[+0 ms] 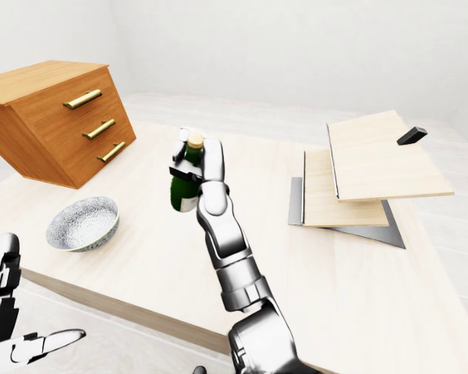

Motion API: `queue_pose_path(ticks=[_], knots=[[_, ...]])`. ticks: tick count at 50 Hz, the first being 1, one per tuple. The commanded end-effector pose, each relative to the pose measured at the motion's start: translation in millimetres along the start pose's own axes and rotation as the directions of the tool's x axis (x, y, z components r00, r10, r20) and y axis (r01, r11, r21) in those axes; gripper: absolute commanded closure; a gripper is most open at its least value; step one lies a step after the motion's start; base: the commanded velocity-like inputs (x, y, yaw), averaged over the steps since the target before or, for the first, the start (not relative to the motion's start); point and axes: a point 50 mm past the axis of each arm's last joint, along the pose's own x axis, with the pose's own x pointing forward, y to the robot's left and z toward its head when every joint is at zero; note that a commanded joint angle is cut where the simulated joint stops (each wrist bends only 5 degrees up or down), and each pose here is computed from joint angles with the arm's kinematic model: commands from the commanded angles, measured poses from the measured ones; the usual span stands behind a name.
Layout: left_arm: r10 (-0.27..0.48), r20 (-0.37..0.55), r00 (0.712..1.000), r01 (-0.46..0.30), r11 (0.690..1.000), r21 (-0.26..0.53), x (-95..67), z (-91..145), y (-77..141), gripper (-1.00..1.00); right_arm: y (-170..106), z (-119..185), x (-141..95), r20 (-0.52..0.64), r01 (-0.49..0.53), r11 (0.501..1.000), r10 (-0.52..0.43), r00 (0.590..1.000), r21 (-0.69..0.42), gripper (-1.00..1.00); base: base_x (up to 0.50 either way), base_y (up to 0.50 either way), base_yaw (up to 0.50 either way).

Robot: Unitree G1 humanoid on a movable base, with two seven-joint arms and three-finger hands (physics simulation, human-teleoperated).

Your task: Put the wine bottle on the wine rack.

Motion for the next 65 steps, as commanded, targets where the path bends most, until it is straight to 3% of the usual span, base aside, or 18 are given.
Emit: queue_pose_path(ticks=[1,23,27,43,52,65], knots=[[-0.002,0.019,1.000,0.002,1.000,0.000,2.2,3.4,-3.1,-1.00,-25.9,64.6,14.2,0.220,0.076,0.994,-0.091,0.971,0.075,1.00,0.00,0.00,0.00],[-0.002,0.034,0.999,0.003,1.000,-0.014,7.5,5.0,-12.6,-1.00,-89.3,120.5,37.2,0.324,0.158,0.980,-0.188,0.927,0.117,1.00,0.00,0.00,0.00],[-0.003,0.039,0.999,0.003,1.000,-0.016,8.2,6.0,-13.7,-1.00,-97.4,123.8,41.1,0.324,0.168,0.983,-0.181,0.929,0.068,1.00,0.00,0.00,0.00],[0.006,0.036,0.999,-0.006,1.000,-0.001,11.6,4.4,-12.9,-1.00,-136.4,155.7,39.8,0.385,0.200,0.976,-0.220,0.897,0.091,1.00,0.00,0.00,0.00],[0.002,0.085,0.996,-0.003,1.000,0.004,14.1,13.7,-14.6,-1.00,-164.7,164.1,46.9,0.351,0.255,0.963,-0.270,0.897,0.087,1.00,0.00,0.00,0.00],[0.000,0.049,0.999,0.001,1.000,-0.016,14.6,4.6,-14.6,-1.00,-213.3,175.6,61.1,0.226,0.357,0.933,-0.359,0.906,0.050,1.00,0.00,0.00,0.00]])
